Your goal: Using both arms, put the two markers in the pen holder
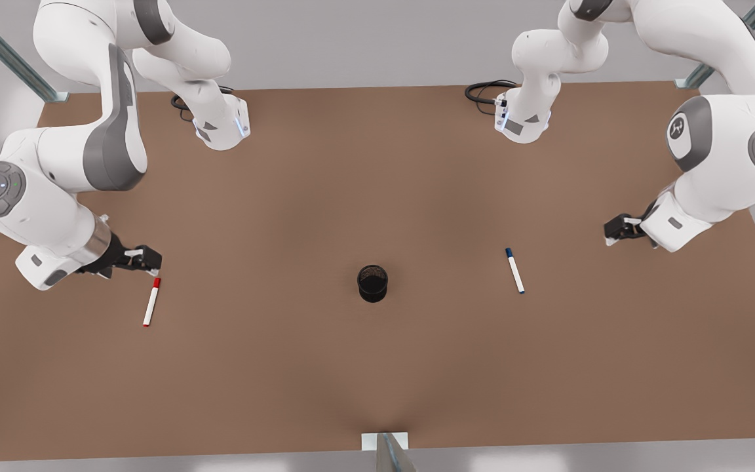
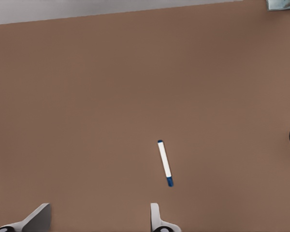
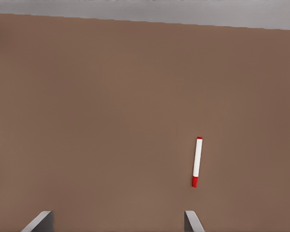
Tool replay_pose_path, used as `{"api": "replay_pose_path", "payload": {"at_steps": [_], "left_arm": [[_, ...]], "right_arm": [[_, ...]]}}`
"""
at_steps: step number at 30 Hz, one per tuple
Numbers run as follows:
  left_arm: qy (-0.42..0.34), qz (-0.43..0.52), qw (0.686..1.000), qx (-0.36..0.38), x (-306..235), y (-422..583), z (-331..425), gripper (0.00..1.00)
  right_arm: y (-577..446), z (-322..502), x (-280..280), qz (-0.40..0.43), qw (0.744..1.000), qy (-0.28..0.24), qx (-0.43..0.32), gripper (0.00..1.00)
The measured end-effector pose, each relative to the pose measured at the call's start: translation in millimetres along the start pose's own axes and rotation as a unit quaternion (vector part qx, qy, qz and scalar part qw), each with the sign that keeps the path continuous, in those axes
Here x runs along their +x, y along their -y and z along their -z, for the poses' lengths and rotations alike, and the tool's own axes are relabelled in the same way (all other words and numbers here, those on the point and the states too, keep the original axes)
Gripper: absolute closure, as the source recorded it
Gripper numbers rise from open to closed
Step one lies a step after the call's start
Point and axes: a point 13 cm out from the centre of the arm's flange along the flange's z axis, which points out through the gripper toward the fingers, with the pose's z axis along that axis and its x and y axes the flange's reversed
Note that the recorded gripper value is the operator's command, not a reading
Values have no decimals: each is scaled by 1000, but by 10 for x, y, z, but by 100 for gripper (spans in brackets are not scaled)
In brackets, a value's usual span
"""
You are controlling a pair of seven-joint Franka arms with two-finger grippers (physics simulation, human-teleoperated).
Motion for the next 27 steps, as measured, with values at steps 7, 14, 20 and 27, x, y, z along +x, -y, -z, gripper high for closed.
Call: {"api": "replay_pose_path", "payload": {"at_steps": [7,14,20,27], "left_arm": [[-34,13,999,20,-312,331,-1064,0],[-51,92,994,30,-87,743,-2423,0],[-34,158,987,27,104,836,-3079,0],[-33,191,981,17,209,983,-3431,0]], "right_arm": [[44,-115,-83,-9,1000,3,0,0],[415,-1583,-365,-36,997,-61,-3,0],[1085,-2741,-426,-52,996,-78,-6,0],[1728,-3579,-133,-72,992,-98,-16,0]]}}
